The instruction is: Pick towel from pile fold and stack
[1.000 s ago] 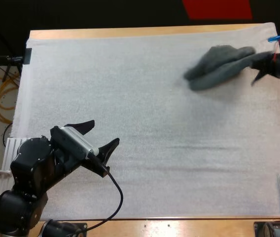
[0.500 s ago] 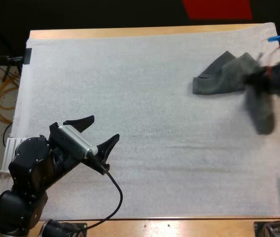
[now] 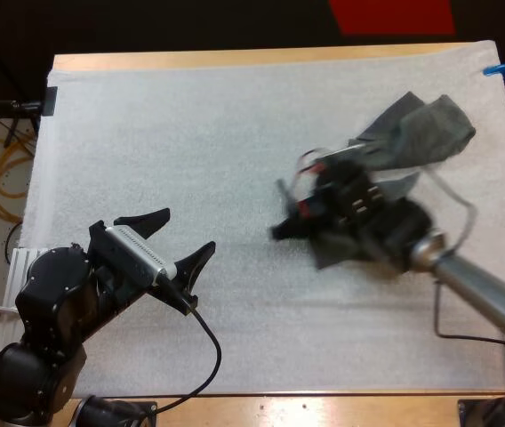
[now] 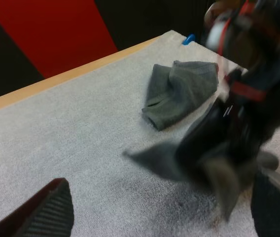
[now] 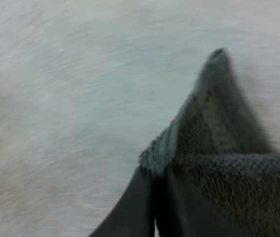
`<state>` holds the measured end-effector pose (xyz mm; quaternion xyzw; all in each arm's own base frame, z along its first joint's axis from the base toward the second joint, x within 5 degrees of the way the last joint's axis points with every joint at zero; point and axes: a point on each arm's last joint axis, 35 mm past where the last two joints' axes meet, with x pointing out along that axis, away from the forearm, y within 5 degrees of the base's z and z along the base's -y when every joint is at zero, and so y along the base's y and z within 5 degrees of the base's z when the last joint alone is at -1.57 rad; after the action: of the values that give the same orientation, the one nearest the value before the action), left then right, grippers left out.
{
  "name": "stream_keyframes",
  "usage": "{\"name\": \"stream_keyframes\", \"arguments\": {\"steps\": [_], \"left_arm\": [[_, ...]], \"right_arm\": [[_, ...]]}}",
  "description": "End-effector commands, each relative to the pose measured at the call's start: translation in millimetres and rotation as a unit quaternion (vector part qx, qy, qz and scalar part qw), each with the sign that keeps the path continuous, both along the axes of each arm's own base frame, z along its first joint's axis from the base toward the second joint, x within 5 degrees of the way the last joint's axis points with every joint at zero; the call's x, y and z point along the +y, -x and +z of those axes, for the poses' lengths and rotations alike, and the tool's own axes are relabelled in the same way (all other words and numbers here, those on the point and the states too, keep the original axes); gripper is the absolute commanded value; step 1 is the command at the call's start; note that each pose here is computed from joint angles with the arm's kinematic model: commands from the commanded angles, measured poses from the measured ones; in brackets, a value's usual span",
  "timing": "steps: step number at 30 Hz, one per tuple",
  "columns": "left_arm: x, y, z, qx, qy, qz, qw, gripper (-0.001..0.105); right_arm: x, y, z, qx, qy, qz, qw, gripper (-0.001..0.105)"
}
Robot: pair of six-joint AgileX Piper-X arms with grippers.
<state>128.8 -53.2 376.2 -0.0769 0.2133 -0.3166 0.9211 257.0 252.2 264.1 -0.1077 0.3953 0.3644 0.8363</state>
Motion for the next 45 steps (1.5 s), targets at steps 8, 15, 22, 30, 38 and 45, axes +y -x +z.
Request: {"name": "stream_keyframes", "arguments": {"steps": [8,15,22,30,38,45], "left_arm": [[-0.7,0.9,3.7,-0.007,0.006,-0.004,0.9999,0.072],[-0.5,1.3,2.7,-0.002,0.005,-0.004,1.0,0.072],[0.6,5.1,-6.2,0.041,-0.01,-0.005,0.9991,0.072],[2.4,10.9,-17.7,0.097,-0.027,-0.005,0.9949,0.072],[4.9,19.0,-28.8,0.159,-0.046,-0.004,0.9861,0.072],[5.1,19.7,-29.6,0.164,-0.047,-0.004,0.9853,0.072]], "right_arm": [[42.3,18.2,11.5,-0.019,-0.038,0.065,0.997,0.053],[32.2,26.3,27.0,0.013,0.001,0.066,0.998,0.069],[16.9,36.2,11.5,0.044,0.086,0.062,0.993,0.069],[15.5,38.8,-45.6,0.079,0.104,0.073,0.989,0.064],[32.2,25.1,-98.7,0.103,0.127,0.074,0.984,0.054],[32.3,20.8,-119.5,0.097,0.181,0.053,0.977,0.012]]}}
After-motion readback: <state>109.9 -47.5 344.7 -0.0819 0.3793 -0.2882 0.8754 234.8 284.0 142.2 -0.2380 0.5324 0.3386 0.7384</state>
